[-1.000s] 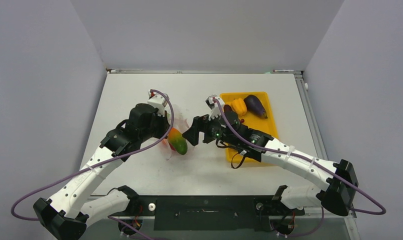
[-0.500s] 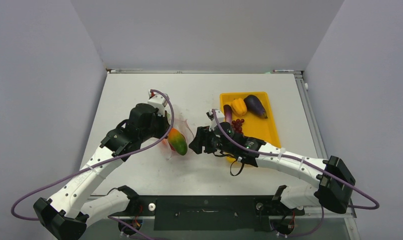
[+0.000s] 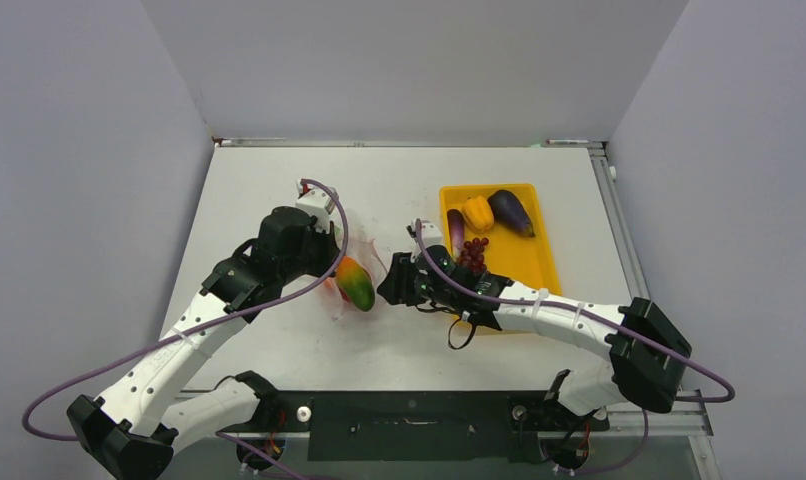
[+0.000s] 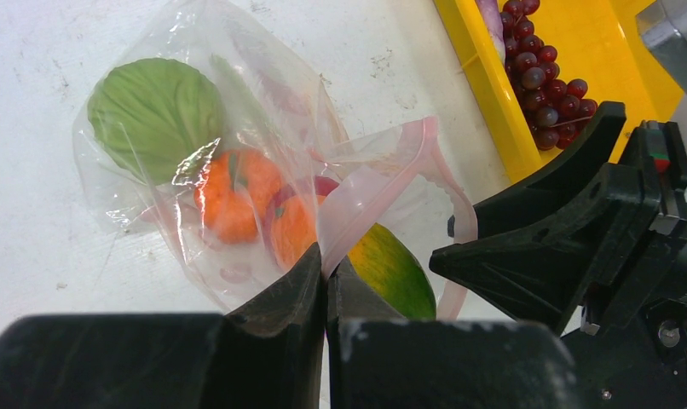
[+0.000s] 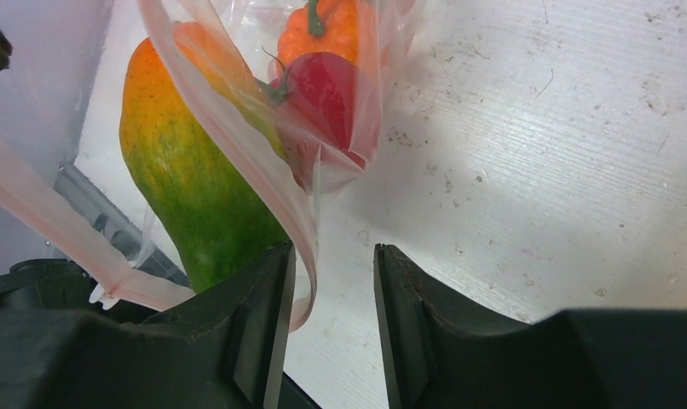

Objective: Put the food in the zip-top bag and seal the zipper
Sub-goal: Adjust the zipper food storage bag at the center of the board.

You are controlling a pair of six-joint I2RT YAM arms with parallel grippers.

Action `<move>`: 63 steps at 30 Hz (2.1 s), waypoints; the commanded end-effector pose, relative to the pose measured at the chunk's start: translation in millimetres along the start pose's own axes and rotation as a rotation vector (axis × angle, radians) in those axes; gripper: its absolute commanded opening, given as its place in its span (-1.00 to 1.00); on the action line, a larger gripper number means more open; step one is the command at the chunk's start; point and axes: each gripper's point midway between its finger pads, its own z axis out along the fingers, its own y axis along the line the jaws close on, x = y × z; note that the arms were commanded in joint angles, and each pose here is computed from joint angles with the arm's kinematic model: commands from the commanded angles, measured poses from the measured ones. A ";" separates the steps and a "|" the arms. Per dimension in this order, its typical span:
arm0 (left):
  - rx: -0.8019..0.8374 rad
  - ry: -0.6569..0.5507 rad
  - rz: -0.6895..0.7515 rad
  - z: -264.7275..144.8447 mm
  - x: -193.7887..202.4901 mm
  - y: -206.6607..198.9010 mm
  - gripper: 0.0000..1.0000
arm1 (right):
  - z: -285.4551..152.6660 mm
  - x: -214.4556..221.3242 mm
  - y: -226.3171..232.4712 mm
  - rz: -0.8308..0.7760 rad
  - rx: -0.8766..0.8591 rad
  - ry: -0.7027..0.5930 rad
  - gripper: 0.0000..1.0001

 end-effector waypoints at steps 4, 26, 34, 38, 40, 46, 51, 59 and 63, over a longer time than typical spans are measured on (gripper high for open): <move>0.022 -0.049 -0.002 -1.2 -14.0 -4.8 -1.00 | 8.2 -18.4 18.3 0.021 -0.048 -0.070 -0.28; 0.016 -0.076 0.006 -15.8 -25.4 -4.5 -1.00 | -24.1 -62.9 40.9 -0.048 -0.059 -0.165 -0.89; 0.029 -0.088 0.017 -47.0 -40.1 -7.5 -1.00 | -69.7 -102.2 55.8 -0.133 -0.056 -0.253 -0.89; 0.058 -0.100 0.012 -63.6 -49.9 -13.8 -1.00 | -84.7 -114.1 66.4 -0.171 -0.075 -0.265 -0.89; 0.083 -0.114 0.011 -74.4 -57.6 -19.0 -1.00 | -92.3 -120.2 71.6 -0.189 -0.085 -0.271 -0.89; 0.184 -0.133 -0.003 -102.8 -75.8 -39.4 -1.00 | -119.1 -142.4 92.1 -0.237 -0.126 -0.305 -0.89; 0.241 -0.151 -0.024 -112.2 -82.6 -50.4 -1.00 | -137.1 -155.6 98.5 -0.262 -0.132 -0.341 -0.89; 0.186 -0.007 -0.139 -39.4 -22.2 -39.7 -1.00 | -86.7 -111.0 60.2 -0.268 -0.042 -0.231 -0.89; 0.184 0.098 -0.195 -1.9 13.4 -40.3 -1.00 | -69.8 -97.7 44.0 -0.291 0.013 -0.184 -0.89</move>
